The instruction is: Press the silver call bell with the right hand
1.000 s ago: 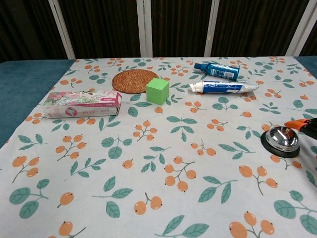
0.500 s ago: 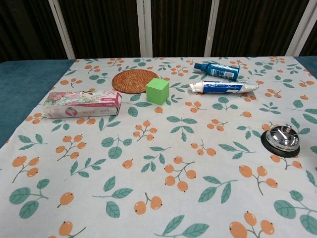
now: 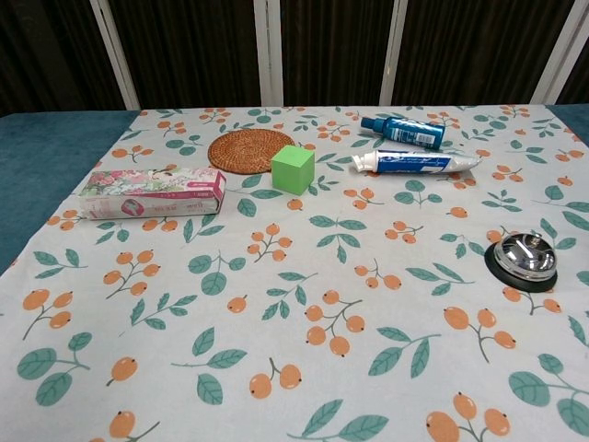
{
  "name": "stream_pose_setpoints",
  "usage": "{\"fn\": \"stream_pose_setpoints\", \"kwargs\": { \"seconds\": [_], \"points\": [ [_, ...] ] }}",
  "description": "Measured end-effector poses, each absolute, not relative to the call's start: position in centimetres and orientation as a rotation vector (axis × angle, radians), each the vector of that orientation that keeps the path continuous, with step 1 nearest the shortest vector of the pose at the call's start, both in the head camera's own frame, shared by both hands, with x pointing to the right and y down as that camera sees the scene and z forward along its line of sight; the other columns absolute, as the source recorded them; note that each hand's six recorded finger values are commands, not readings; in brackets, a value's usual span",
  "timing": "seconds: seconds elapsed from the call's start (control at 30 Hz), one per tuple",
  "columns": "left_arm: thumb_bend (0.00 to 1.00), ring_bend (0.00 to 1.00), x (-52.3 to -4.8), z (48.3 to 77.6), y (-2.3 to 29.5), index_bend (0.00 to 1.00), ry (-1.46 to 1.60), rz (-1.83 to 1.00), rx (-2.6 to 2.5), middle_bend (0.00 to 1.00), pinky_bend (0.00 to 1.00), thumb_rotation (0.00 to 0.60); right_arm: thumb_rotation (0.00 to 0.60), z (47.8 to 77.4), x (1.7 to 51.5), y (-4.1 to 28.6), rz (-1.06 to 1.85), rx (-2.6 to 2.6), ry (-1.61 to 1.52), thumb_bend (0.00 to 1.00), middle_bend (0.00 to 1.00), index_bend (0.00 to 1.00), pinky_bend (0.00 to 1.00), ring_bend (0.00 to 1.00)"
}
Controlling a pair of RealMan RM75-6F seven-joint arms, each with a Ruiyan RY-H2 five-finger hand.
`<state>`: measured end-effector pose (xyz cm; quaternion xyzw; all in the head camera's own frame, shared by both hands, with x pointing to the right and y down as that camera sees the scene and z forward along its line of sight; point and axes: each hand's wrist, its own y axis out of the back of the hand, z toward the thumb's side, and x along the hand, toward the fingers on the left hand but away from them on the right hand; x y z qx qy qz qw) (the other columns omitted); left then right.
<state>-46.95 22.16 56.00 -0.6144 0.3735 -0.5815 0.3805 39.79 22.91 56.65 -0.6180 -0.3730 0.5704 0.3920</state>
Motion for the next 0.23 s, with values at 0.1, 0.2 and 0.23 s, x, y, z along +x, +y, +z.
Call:
{"fn": "stream_pose_setpoints", "kwargs": {
  "seconds": [0.1,0.2,0.23],
  "points": [
    [0.03,0.0,-46.99,56.02,22.13,0.0,0.954,-1.486,-1.567,0.0,0.0,0.6,0.6,57.06,39.56,23.16,1.451,-1.588,-0.938,0.32,0.0,0.0,0.0,0.0],
    [0.03,0.0,-47.03,56.1,22.11,0.0,0.95,-1.49,-1.567,0.0,0.0,0.6,0.6,57.17,39.53,23.21,1.453,-1.594,-0.938,0.32,0.0,0.0,0.0,0.0],
    [0.03,0.0,-47.03,56.13,22.11,0.0,0.948,-1.491,-1.567,0.0,0.0,0.6,0.6,57.19,39.55,23.21,1.454,-1.595,-0.939,0.32,0.0,0.0,0.0,0.0]
  ]
}}
